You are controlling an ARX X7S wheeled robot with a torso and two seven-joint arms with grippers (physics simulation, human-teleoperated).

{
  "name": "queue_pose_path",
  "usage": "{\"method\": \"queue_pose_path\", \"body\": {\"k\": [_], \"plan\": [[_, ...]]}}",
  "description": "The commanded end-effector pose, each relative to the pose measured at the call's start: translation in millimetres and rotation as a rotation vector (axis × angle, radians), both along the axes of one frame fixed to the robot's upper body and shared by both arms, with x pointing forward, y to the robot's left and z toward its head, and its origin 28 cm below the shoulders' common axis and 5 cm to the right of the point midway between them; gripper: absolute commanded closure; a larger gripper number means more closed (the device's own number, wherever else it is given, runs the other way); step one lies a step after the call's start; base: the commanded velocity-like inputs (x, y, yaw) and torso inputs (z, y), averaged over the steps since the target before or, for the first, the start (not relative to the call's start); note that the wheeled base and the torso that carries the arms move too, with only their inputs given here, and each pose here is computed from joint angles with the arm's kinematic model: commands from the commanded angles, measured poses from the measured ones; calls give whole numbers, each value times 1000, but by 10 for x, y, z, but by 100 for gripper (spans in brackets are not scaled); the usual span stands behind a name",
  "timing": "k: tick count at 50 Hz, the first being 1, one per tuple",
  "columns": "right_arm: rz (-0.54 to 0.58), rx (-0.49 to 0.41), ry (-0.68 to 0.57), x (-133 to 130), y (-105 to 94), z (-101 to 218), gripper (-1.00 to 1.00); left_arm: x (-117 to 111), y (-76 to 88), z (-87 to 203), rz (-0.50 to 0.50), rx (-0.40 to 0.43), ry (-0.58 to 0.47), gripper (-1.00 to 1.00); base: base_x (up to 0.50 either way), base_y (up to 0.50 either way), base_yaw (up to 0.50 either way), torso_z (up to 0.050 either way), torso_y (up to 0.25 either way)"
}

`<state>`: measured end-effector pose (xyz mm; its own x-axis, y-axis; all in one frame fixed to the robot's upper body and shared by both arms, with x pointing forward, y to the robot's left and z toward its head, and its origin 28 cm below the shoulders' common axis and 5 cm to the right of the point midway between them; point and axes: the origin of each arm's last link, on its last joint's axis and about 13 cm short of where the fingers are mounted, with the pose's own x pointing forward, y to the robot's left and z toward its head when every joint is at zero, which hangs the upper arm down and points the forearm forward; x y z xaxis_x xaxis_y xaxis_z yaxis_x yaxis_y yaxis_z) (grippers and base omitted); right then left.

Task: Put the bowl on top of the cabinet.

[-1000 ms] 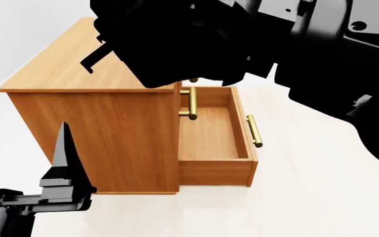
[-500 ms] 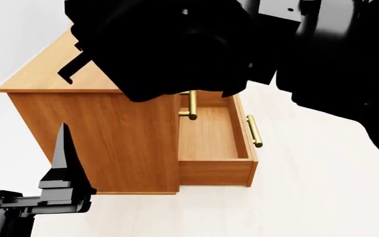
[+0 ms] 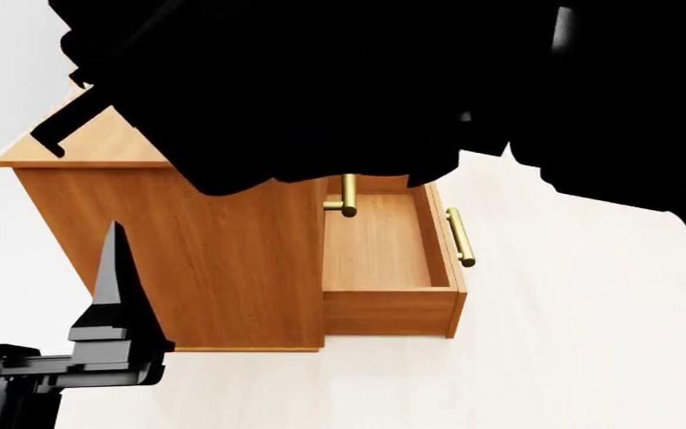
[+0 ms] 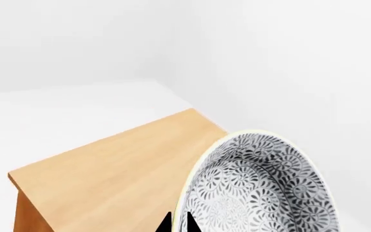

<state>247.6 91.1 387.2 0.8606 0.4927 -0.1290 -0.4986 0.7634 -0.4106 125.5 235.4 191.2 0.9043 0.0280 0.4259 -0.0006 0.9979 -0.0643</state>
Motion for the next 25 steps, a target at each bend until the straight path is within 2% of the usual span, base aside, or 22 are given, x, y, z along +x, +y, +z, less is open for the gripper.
{"method": "queue_pose_path", "body": {"k": [1,8,25], "plan": [[49,44,-3,-3,27,12,100,-6,1,0,0,-2,0,-100,0,0,0,0,0],[81,60,8,48,35,-50,100,-8,-2,-13,0,-2,0,-100,0,0,0,0,1],[55,18,34,269,0,-421,100,-2,6,-13,3,-6,-2,-100,0,0,0,0,0]]}}
